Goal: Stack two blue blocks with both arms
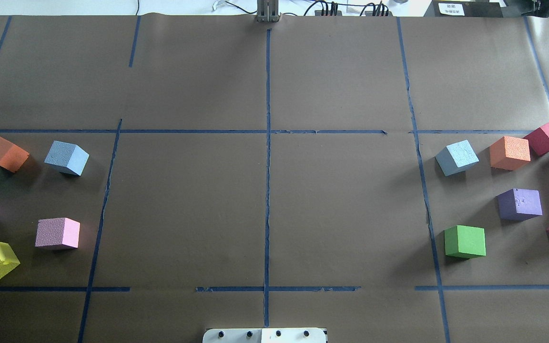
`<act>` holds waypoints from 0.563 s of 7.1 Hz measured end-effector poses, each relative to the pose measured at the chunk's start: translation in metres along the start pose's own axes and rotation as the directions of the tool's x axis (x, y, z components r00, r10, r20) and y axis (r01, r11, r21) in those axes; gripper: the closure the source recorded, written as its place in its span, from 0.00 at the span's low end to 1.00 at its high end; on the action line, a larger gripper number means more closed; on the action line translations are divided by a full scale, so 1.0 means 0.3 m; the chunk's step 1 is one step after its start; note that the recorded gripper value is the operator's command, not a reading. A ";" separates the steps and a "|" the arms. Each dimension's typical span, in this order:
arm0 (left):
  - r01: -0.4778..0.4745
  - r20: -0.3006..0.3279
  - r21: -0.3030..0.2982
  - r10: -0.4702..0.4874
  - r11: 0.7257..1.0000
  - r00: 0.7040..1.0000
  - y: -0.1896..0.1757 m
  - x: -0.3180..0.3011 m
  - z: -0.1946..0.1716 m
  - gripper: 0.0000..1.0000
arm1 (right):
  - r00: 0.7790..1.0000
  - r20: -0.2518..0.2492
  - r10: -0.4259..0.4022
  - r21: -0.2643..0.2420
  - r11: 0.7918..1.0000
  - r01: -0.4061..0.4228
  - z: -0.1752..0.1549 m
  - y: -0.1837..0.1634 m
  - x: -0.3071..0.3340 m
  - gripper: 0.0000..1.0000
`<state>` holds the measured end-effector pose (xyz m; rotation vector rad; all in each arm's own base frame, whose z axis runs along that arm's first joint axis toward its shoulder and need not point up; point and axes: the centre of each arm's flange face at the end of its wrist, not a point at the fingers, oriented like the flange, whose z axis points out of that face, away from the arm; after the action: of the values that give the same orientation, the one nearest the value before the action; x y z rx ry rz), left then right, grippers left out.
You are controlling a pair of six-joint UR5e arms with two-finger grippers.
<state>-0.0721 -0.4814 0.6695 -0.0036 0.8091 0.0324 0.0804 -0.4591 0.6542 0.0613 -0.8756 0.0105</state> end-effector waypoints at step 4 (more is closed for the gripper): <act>-0.004 0.000 0.004 0.004 1.000 1.000 -0.003 0.004 -0.004 0.00 | 1.000 -0.005 -0.005 0.005 1.000 0.005 -0.005 -0.011 -0.003 0.00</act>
<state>-0.0721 -0.4822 0.6678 0.0013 0.8088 0.0345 0.0810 -0.4622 0.6523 0.0680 -0.8709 0.0077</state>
